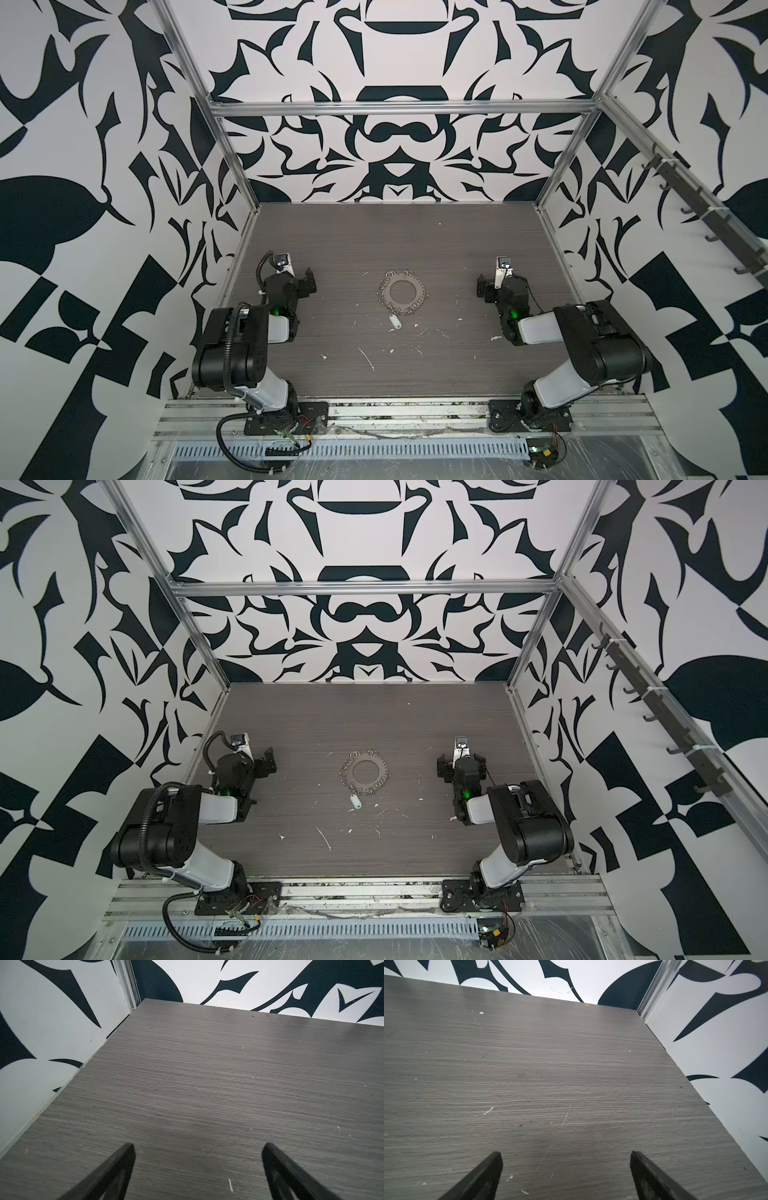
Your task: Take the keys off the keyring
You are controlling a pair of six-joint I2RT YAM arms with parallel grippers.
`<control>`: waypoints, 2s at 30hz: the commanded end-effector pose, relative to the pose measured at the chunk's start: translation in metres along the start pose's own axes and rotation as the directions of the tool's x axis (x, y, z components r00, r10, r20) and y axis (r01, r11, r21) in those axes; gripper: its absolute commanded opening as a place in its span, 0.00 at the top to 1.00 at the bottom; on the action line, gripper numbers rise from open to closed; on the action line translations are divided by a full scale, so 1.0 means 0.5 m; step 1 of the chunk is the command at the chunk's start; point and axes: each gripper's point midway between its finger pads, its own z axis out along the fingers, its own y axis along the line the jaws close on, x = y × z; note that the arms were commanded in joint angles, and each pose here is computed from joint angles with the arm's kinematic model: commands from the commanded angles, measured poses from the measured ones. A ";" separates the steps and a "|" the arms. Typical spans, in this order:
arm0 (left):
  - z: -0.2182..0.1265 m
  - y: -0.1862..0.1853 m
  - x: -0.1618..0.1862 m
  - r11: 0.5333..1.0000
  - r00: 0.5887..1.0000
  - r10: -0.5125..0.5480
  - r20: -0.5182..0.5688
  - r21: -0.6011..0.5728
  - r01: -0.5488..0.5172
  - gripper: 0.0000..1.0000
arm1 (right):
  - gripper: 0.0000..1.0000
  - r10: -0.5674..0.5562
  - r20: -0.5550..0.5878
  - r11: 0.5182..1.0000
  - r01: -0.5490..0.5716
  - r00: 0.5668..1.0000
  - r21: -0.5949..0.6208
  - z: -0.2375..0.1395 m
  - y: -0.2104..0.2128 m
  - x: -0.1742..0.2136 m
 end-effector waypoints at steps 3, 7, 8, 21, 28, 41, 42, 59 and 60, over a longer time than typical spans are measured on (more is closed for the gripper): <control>0.002 0.000 -0.018 1.000 1.000 -0.002 0.020 0.003 0.002 0.01 | 0.00 0.022 0.046 1.000 -0.023 0.999 0.009 0.003 -0.006 -0.035; 0.002 0.001 -0.018 1.000 1.000 -0.002 0.020 0.002 0.002 0.01 | 0.00 0.024 0.047 1.000 -0.024 0.999 0.010 0.003 -0.007 -0.036; 0.003 0.001 -0.017 1.000 1.000 -0.002 0.019 0.002 0.002 0.01 | 0.00 0.024 0.046 1.000 -0.024 0.999 0.010 0.003 -0.007 -0.035; 0.003 0.001 -0.018 1.000 1.000 -0.002 0.020 0.002 0.002 0.01 | 0.00 0.024 0.046 1.000 -0.024 0.999 0.010 0.003 -0.007 -0.035; 0.002 0.001 -0.019 1.000 1.000 -0.003 0.023 0.001 0.003 0.01 | 0.00 0.022 0.046 1.000 -0.023 0.999 0.010 0.003 -0.007 -0.035; -0.055 0.005 -0.105 0.996 0.999 -0.033 0.007 -0.083 0.033 0.01 | 0.03 0.081 -0.011 0.996 -0.080 0.997 0.045 -0.087 -0.026 -0.148; -0.067 0.002 -0.124 0.996 0.999 -0.051 -0.001 -0.079 0.051 0.01 | 0.03 0.101 -0.027 0.994 -0.100 0.994 0.046 -0.098 -0.027 -0.156; -0.210 -0.207 -0.029 0.926 0.899 -0.300 -0.318 0.129 0.354 0.10 | 0.12 0.161 -0.473 0.938 -0.283 0.867 -0.201 -0.252 0.225 -0.086; -0.214 -0.215 -0.019 0.921 0.892 -0.304 -0.334 0.134 0.365 0.11 | 0.13 0.158 -0.496 0.924 -0.305 0.854 -0.230 -0.258 0.246 -0.080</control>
